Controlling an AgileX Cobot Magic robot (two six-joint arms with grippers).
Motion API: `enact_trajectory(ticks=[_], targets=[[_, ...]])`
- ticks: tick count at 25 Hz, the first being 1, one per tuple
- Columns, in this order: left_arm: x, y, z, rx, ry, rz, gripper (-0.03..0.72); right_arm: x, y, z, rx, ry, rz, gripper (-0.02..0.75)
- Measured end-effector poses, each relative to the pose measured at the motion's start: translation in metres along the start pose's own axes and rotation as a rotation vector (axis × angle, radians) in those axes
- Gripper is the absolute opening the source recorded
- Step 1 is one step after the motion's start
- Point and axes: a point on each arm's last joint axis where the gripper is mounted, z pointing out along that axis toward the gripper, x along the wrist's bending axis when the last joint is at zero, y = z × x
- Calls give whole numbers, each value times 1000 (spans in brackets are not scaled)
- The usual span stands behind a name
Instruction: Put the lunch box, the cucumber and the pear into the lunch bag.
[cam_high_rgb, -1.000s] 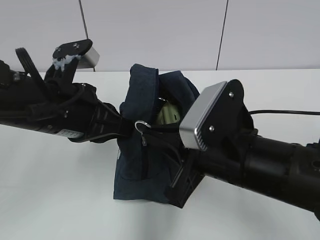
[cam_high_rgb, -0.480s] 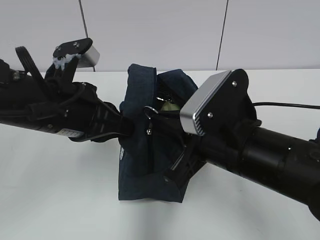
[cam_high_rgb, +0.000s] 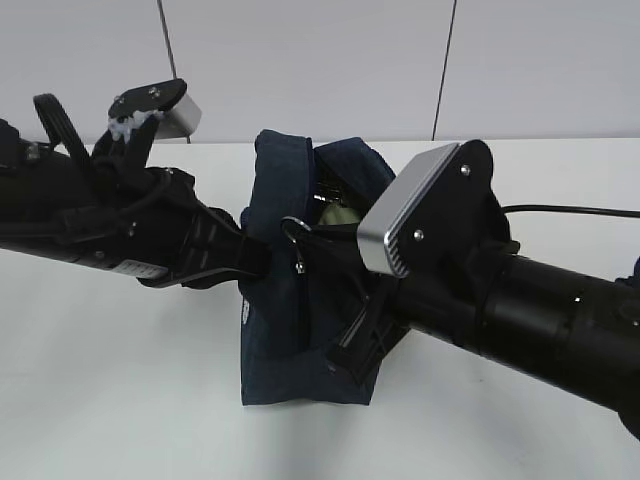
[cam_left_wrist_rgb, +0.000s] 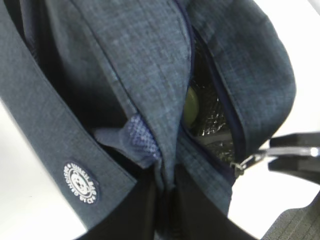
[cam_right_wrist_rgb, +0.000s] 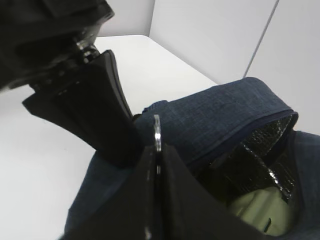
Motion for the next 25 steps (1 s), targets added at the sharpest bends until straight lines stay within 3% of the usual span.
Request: enact_trajectory(ticks=[4,11,14,19,25], targets=[[-1,-2,0,20,-15,0,52,4,0,0,-4,40,24,0],[-7,-9,-1,94,-75,-4,293,5,1,0,-10,56,32,0],[-9,-11,-1,120,-95,-3,330,4,3,1,-16,55,33,0],[-8,-12,-1,134,-95,14,293,4,4,1,-22,55,33,0],[-6,-13,1,140,-83,23,69,4,4,1,-24,56,32,0]])
